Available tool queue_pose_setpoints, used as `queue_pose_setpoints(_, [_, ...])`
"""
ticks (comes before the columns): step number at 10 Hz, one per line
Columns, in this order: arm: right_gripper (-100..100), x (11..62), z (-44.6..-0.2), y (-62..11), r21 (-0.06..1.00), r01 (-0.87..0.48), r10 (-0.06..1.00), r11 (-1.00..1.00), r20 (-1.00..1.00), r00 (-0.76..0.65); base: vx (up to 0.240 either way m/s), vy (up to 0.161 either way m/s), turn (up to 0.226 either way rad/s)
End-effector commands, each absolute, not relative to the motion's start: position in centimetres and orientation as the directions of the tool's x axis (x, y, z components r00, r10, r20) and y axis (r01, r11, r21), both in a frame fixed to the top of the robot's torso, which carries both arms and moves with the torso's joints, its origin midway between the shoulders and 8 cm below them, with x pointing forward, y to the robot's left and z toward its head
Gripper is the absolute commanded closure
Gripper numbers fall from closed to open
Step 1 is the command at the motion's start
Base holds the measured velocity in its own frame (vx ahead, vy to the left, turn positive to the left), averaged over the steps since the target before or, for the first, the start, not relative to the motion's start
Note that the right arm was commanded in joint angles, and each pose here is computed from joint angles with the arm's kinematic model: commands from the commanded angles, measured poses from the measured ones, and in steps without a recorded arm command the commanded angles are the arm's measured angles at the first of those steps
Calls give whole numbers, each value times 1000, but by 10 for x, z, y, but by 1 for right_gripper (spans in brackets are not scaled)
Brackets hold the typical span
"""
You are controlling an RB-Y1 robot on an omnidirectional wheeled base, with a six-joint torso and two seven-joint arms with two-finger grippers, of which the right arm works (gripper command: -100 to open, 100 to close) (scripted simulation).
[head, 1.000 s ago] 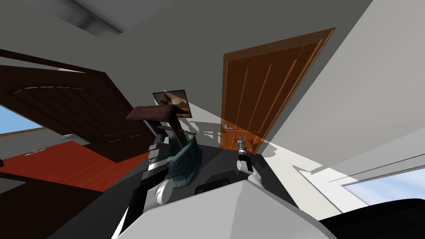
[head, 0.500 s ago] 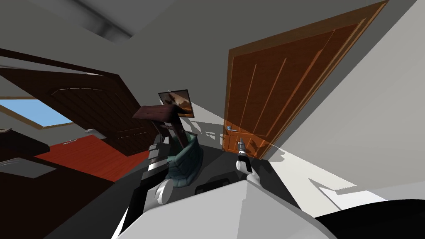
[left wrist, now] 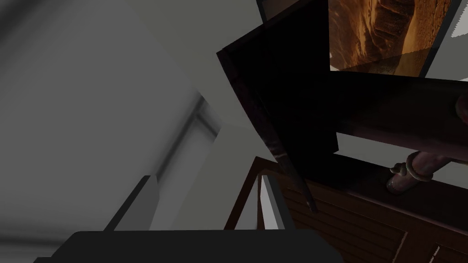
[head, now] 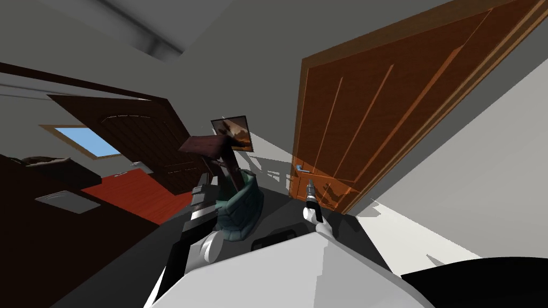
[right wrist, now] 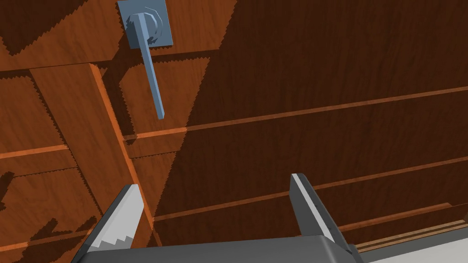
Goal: Pull the door open
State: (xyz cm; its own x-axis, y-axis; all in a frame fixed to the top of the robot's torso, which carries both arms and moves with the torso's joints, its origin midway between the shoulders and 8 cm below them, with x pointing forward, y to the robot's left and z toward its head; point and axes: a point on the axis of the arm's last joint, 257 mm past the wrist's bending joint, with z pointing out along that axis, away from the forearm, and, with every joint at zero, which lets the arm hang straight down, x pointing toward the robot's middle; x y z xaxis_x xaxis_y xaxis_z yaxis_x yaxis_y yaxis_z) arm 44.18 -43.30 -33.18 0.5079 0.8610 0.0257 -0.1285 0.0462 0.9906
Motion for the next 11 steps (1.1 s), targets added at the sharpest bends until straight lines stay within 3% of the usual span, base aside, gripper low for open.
queue_pose_setpoints(1, [-100,441,-339,-434,993,-111,853,43,21,521,90,-67,107])
queue_pose_setpoints(6, [-100,435,-372,-431,999,-44,824,21,7,566,81,-78,156])
queue_pose_setpoints(11, [-100,432,-388,-425,1000,-9,811,5,1,585,54,-60,85])
